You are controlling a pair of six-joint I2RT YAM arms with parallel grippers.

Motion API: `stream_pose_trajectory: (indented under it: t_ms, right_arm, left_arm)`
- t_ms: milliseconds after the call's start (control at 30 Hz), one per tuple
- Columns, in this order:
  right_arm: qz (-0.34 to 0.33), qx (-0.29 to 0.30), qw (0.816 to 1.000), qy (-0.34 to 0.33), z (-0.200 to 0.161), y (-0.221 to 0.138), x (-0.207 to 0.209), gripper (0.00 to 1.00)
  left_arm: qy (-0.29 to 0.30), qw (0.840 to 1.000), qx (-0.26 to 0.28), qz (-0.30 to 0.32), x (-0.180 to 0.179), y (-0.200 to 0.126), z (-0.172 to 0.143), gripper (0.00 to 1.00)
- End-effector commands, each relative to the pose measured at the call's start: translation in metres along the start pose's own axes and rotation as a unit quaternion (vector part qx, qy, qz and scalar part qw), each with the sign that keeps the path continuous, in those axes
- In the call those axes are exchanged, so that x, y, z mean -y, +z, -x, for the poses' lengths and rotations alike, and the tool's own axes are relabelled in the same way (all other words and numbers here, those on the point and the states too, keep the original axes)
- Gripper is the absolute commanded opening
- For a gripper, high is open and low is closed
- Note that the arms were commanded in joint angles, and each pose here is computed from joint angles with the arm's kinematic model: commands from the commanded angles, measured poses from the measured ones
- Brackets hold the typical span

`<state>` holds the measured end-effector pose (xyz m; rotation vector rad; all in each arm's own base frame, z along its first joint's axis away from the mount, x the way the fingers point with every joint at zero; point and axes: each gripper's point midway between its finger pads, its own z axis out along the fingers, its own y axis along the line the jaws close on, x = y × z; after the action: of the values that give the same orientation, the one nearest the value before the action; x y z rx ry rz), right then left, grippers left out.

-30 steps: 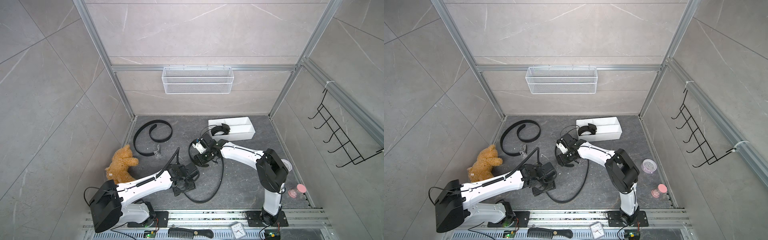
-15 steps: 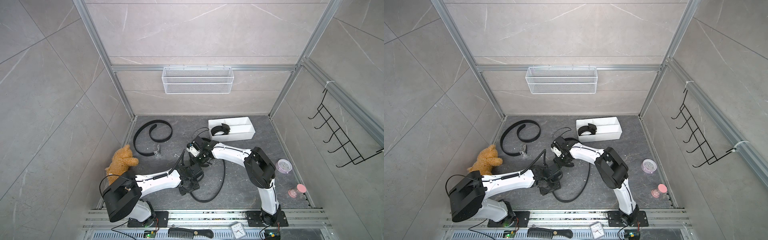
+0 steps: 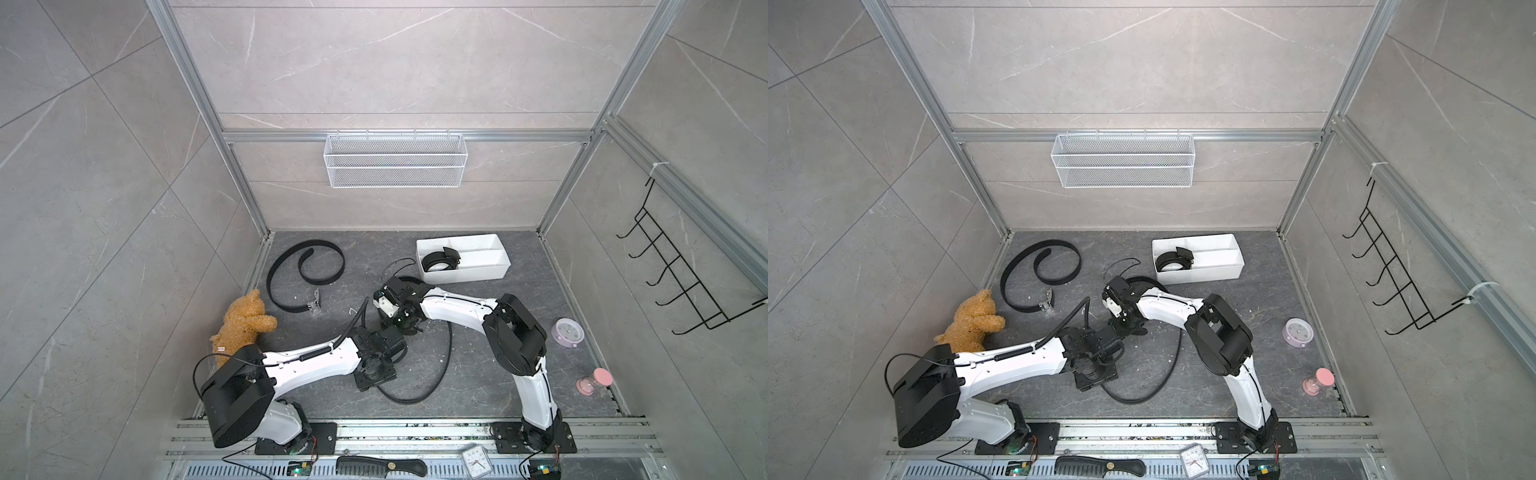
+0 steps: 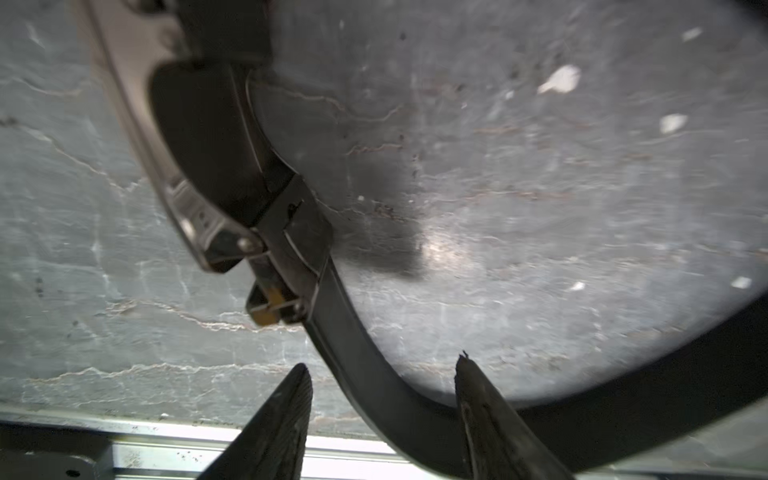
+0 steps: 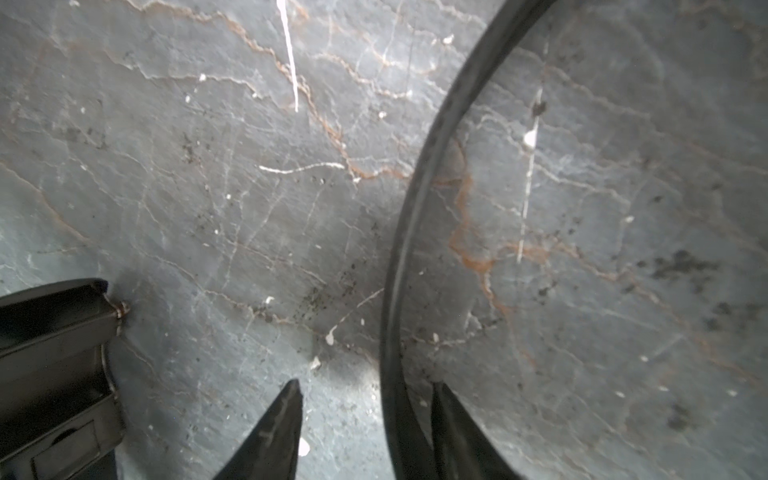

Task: Place the belts into the storage roll
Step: Roll the belt at the center of the board.

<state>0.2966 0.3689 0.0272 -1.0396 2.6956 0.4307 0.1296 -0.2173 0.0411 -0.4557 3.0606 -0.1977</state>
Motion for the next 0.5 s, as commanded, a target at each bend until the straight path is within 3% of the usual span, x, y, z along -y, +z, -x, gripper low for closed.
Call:
stream_pose_trajectory:
  t_ms: [0, 167, 300, 467]
  right_arm:
    - [-0.010, -0.018, 1.000, -0.004, -0.006, 0.003, 0.004, 0.48]
    - [-0.012, -0.023, 1.000, -0.006, -0.009, 0.007, 0.005, 0.43]
    - [-0.019, -0.030, 0.999, -0.008, -0.013, 0.009, 0.009, 0.34]
    - [-0.025, -0.043, 0.999, -0.015, -0.031, 0.006, 0.008, 0.18]
  left_arm:
    - [-0.004, 1.000, -0.010, 0.003, -0.005, 0.002, -0.006, 0.57]
    - [-0.005, 1.000, -0.022, 0.019, -0.013, 0.016, -0.010, 0.51]
    - [-0.006, 0.999, -0.026, 0.036, -0.017, 0.032, -0.010, 0.31]
    - [-0.021, 0.999, -0.010, 0.040, -0.028, 0.025, 0.013, 0.08]
